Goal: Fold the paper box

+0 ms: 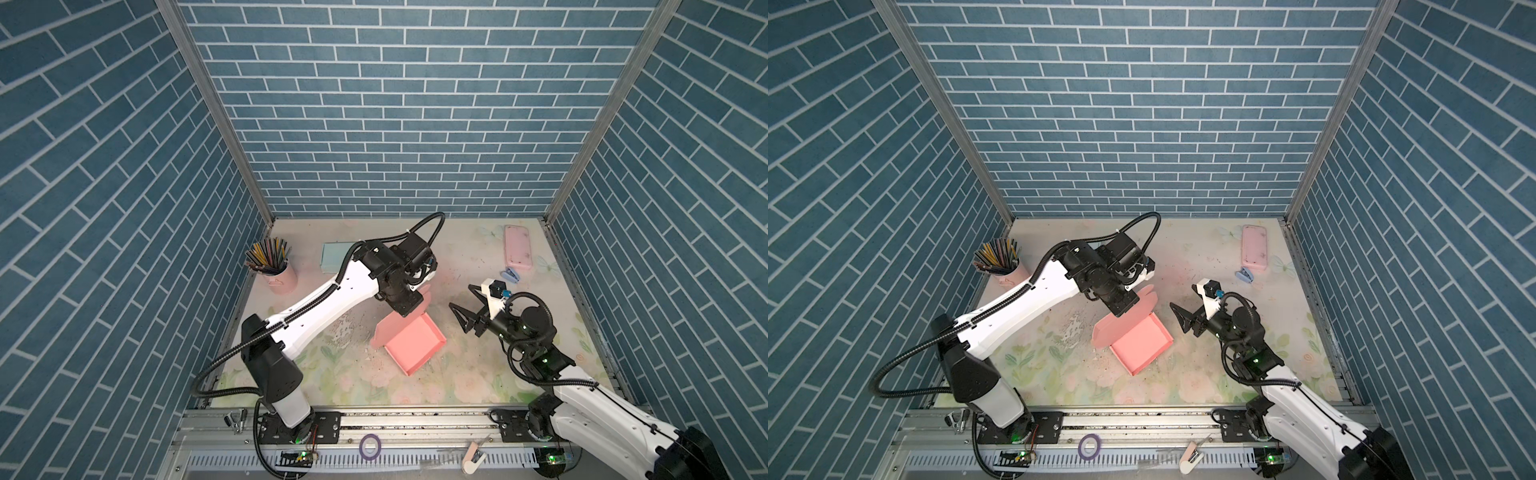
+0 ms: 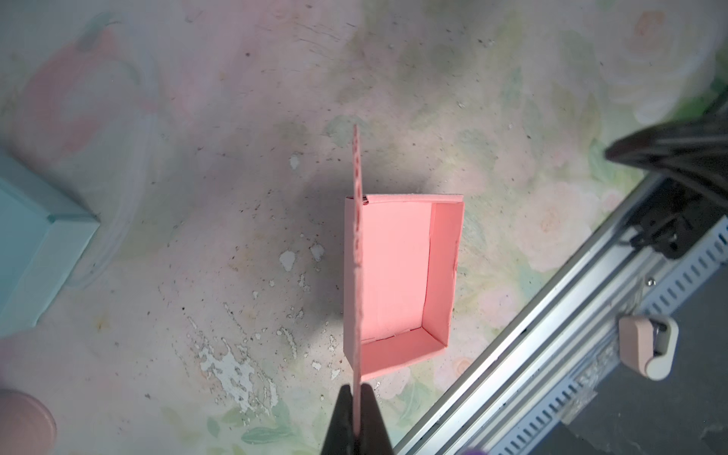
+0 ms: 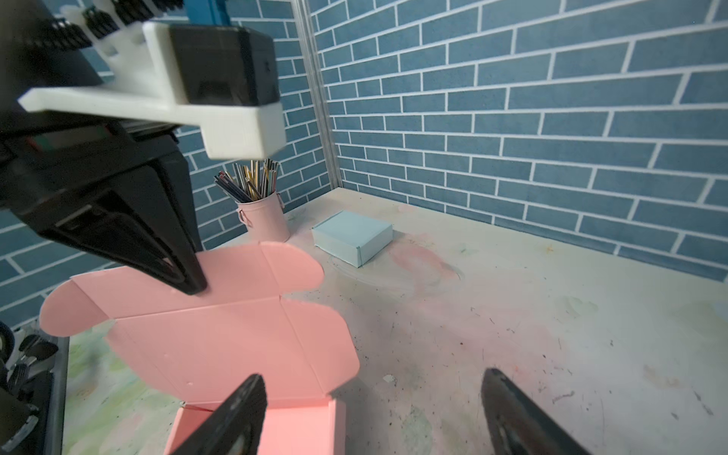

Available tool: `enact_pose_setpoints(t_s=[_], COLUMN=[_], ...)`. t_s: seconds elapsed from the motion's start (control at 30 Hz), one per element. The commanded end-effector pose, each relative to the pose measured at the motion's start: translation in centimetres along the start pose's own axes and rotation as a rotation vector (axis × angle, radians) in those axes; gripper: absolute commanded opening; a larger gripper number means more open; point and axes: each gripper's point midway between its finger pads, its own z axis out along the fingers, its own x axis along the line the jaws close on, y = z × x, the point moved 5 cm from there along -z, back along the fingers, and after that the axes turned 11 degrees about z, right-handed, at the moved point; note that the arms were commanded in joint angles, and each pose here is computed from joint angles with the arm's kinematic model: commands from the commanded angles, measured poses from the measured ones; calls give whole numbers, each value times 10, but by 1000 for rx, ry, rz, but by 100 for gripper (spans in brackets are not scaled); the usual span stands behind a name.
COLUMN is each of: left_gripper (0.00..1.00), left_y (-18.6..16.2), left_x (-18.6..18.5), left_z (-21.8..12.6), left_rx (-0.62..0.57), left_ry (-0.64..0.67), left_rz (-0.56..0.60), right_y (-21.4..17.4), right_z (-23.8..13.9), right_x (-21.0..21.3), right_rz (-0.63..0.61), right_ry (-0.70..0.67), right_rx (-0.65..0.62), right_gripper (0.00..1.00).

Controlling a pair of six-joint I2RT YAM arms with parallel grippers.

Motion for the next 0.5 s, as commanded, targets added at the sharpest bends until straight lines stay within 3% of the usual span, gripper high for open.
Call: enact_pose_setpoints(t_s=[0.0, 0.2, 0.47], left_gripper=[0, 1, 1], left_y=[-4, 9, 21], left_x=[-12, -10, -7], left_z=[-9, -13, -11], left_rx=[42, -2, -32], left_ry=[-89, -94, -102], left_rz=[215, 297, 339], right_y=[1, -12, -23], right_z=[4, 15, 31], right_x=[12, 20, 15], right_rz=[-112, -75, -44], right_ry=[121, 258, 287], right_rx=[53, 147, 220], right_gripper=[86, 84, 80])
